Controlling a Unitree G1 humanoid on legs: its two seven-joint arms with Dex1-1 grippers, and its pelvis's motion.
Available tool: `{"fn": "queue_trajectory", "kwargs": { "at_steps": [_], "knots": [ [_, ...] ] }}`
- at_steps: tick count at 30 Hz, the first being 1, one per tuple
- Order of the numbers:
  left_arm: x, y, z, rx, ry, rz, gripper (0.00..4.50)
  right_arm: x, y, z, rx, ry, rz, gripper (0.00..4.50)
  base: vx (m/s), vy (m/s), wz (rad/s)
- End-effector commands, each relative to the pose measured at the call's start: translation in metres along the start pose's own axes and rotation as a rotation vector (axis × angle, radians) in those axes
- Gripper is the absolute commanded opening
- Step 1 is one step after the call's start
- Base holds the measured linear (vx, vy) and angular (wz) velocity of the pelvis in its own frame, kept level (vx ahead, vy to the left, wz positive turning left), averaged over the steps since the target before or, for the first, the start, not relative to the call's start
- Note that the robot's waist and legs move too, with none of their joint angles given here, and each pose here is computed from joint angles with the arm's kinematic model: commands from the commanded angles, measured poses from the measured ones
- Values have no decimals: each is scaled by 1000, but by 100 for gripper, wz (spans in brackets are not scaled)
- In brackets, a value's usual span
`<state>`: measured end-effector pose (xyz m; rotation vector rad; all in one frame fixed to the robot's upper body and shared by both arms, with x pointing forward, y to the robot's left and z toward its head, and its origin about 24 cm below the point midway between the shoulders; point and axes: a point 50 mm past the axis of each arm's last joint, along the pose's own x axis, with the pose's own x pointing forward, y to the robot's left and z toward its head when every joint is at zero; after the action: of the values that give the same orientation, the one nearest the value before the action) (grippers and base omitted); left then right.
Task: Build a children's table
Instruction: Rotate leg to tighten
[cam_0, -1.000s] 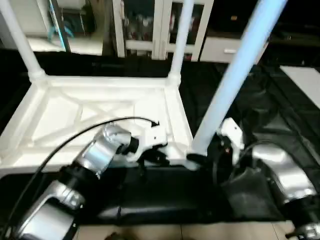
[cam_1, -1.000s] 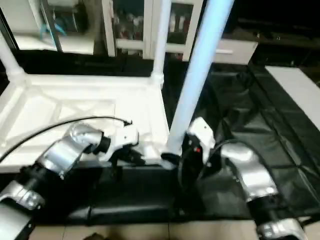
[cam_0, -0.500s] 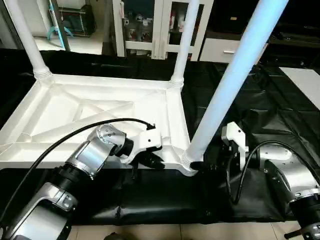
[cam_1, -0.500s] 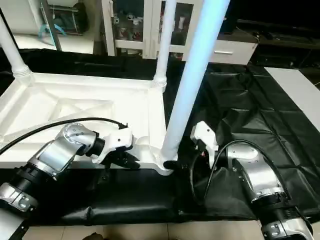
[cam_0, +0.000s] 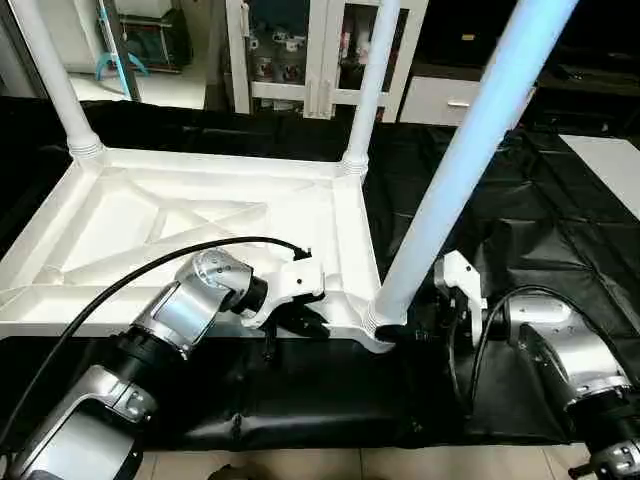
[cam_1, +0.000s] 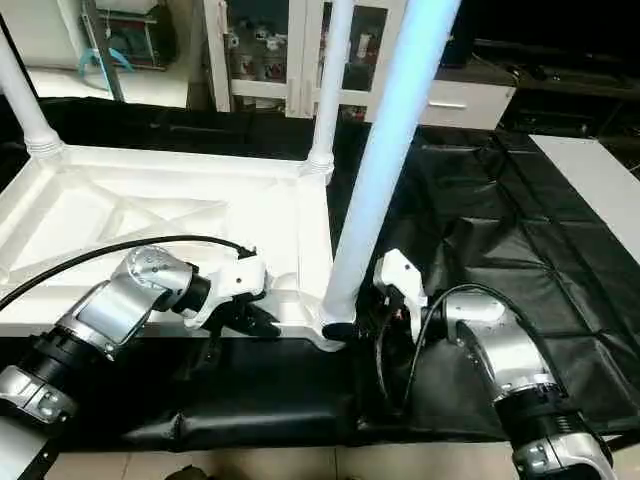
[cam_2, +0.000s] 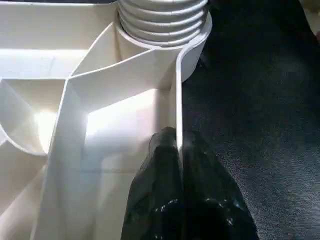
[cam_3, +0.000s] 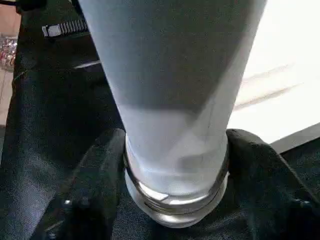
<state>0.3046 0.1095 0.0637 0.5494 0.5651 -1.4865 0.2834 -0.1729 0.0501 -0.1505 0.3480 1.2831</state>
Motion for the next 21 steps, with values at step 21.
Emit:
{"fn": "queue_trajectory", "kwargs": {
  "at_steps": [21],
  "knots": [
    [25, 49, 31, -243, -81, 534, 0, 61, -44, -16, 261, 30, -807, 267, 0, 0, 0]
  ]
}}
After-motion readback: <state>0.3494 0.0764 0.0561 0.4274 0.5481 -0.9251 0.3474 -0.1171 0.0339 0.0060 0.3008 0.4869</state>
